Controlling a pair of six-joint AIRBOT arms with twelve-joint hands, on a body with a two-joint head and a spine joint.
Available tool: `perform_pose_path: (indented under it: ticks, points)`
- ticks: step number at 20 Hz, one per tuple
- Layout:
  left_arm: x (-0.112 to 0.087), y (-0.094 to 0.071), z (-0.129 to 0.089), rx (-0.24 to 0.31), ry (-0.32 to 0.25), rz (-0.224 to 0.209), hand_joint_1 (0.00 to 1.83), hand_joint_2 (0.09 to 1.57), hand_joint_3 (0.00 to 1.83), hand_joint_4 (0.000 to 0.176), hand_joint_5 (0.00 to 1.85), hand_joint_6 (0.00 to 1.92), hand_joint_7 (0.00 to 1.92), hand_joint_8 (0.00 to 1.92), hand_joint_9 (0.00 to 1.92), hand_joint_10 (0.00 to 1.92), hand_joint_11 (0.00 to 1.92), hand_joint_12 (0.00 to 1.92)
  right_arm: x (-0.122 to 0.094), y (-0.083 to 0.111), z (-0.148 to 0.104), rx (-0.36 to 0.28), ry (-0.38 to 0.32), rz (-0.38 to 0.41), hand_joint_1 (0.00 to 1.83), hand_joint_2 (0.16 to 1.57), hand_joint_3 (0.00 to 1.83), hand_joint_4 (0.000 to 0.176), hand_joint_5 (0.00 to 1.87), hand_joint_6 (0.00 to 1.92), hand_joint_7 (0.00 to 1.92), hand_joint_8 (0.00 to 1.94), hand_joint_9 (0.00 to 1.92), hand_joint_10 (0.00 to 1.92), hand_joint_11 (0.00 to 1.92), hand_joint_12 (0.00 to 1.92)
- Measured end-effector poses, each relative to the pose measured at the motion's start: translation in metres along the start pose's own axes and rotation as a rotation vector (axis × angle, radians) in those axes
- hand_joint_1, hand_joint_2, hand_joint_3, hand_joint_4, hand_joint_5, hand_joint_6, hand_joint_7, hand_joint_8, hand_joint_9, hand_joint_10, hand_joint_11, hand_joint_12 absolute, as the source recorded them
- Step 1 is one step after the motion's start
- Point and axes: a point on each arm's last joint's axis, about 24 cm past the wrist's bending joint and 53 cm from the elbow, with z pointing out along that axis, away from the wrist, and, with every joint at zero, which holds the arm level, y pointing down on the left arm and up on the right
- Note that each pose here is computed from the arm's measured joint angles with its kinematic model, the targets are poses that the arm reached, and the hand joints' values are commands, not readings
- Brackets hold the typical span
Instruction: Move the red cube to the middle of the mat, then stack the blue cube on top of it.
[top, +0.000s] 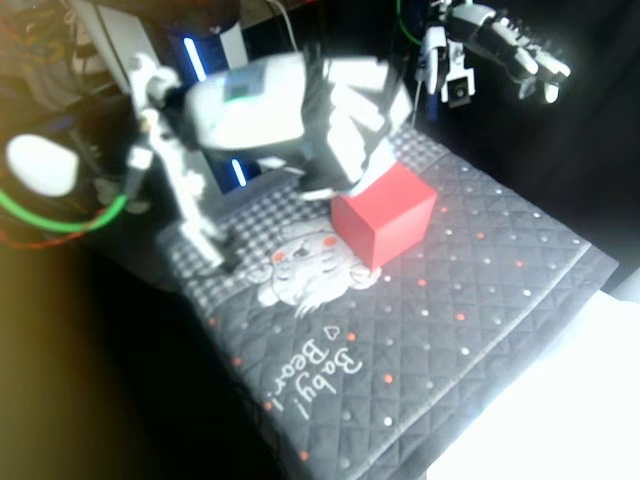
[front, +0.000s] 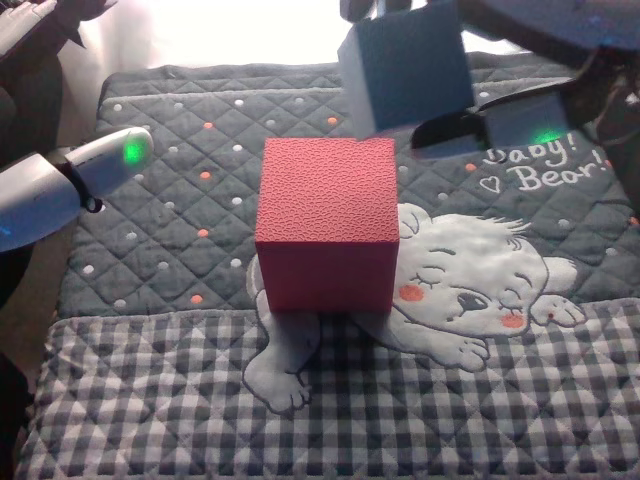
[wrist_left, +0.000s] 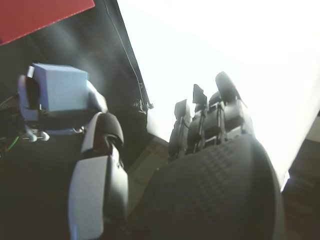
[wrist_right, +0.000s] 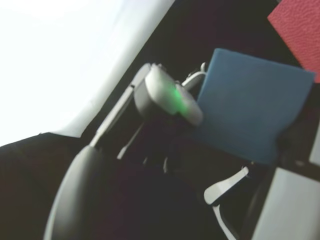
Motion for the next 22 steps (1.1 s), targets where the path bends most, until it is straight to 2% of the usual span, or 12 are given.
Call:
perform_pose_path:
  ticks: [2, 5, 6, 8, 9, 10, 12, 13, 18, 19, 21, 22]
  points:
    - [0.002, 0.003, -0.003, -0.009, 0.007, 0.003, 0.51, 1.20, 0.00, 0.000, 0.16, 0.00, 0.06, 0.00, 0.00, 0.00, 0.00, 0.81, 0.012, 0.005, 0.009, -0.028, 0.024, 0.040, 1.33, 0.89, 0.85, 0.000, 0.01, 0.14, 0.71, 1.78, 1.10, 1.92, 1.21, 1.92]
    - [0.004, 0.013, -0.006, -0.046, 0.005, -0.006, 0.49, 1.21, 0.00, 0.000, 0.16, 0.00, 0.06, 0.00, 0.00, 0.00, 0.00, 0.75, 0.023, 0.004, 0.011, -0.033, 0.055, 0.072, 1.42, 1.05, 0.44, 0.000, 0.28, 0.14, 0.86, 1.92, 1.16, 1.92, 1.26, 1.92]
    - [0.002, 0.014, -0.007, -0.048, -0.005, -0.007, 0.46, 1.21, 0.00, 0.045, 0.15, 0.00, 0.07, 0.00, 0.00, 0.00, 0.00, 0.66, 0.029, -0.002, 0.011, -0.020, 0.071, 0.073, 1.19, 1.30, 0.12, 0.000, 0.47, 1.38, 0.63, 1.82, 1.19, 1.92, 1.27, 1.92]
    - [0.001, 0.013, -0.008, -0.045, -0.007, -0.007, 0.48, 1.22, 0.00, 0.053, 0.14, 0.00, 0.07, 0.00, 0.01, 0.00, 0.00, 0.74, 0.036, -0.008, 0.012, -0.002, 0.083, 0.097, 1.13, 1.34, 0.08, 0.000, 0.48, 1.63, 0.56, 1.79, 1.13, 1.92, 1.24, 1.92]
    - [0.002, 0.013, -0.008, -0.044, -0.005, -0.007, 0.48, 1.22, 0.00, 0.052, 0.15, 0.00, 0.07, 0.00, 0.00, 0.00, 0.00, 0.80, 0.042, -0.011, 0.011, 0.007, 0.096, 0.102, 1.07, 1.33, 0.05, 0.000, 0.55, 1.60, 0.91, 1.91, 1.14, 1.92, 1.21, 1.92]
    - [0.001, 0.013, -0.008, -0.044, -0.007, -0.007, 0.46, 1.22, 0.00, 0.060, 0.15, 0.00, 0.06, 0.00, 0.00, 0.00, 0.00, 0.81, 0.047, -0.013, 0.011, 0.014, 0.105, 0.113, 1.33, 1.24, 0.00, 0.000, 0.14, 0.65, 0.94, 1.94, 1.12, 1.92, 1.17, 1.92]
    - [0.000, 0.014, -0.008, -0.050, -0.012, -0.008, 0.45, 1.22, 0.00, 0.059, 0.15, 0.00, 0.06, 0.00, 0.00, 0.00, 0.00, 0.81, 0.054, -0.019, 0.012, 0.027, 0.115, 0.136, 1.29, 1.28, 0.03, 0.000, 0.22, 0.59, 0.70, 1.71, 1.04, 1.92, 1.11, 1.92]
    - [0.000, 0.015, -0.008, -0.054, -0.015, -0.011, 0.47, 1.23, 0.00, 0.056, 0.16, 0.00, 0.08, 0.00, 0.00, 0.00, 0.00, 0.85, 0.056, -0.022, 0.012, 0.034, 0.116, 0.166, 1.14, 1.31, 0.03, 0.000, 0.48, 1.52, 0.73, 1.62, 0.81, 1.92, 0.93, 1.92]
    - [-0.002, 0.019, -0.009, -0.064, -0.026, -0.015, 0.52, 1.22, 0.00, 0.088, 0.15, 0.00, 0.08, 0.00, 0.00, 0.00, 0.00, 0.78, 0.057, -0.028, 0.011, 0.045, 0.110, 0.197, 0.79, 1.41, 0.00, 0.033, 0.48, 1.73, 0.44, 1.04, 0.42, 1.49, 0.61, 1.84]
    - [-0.002, 0.019, -0.010, -0.067, -0.025, -0.015, 0.53, 1.23, 0.00, 0.092, 0.15, 0.00, 0.08, 0.00, 0.00, 0.00, 0.00, 0.78, 0.058, -0.028, 0.011, 0.047, 0.114, 0.194, 0.63, 1.37, 0.00, 0.000, 0.24, 1.07, 0.37, 0.56, 0.28, 1.20, 0.36, 1.76]
    - [-0.001, 0.021, -0.010, -0.070, -0.021, -0.014, 0.50, 1.22, 0.00, 0.107, 0.15, 0.00, 0.05, 0.01, 0.00, 0.00, 0.00, 0.52, 0.062, -0.029, 0.011, 0.052, 0.126, 0.189, 0.54, 1.40, 0.00, 0.000, 0.13, 1.02, 0.26, 0.31, 0.12, 1.02, 0.11, 1.67]
    - [-0.002, 0.021, -0.010, -0.071, -0.025, -0.014, 0.49, 1.22, 0.00, 0.103, 0.15, 0.00, 0.05, 0.00, 0.00, 0.00, 0.00, 0.41, 0.063, -0.030, 0.011, 0.055, 0.129, 0.188, 0.46, 1.39, 0.00, 0.000, 0.07, 0.55, 0.14, 0.15, 0.04, 0.73, 0.02, 1.42]
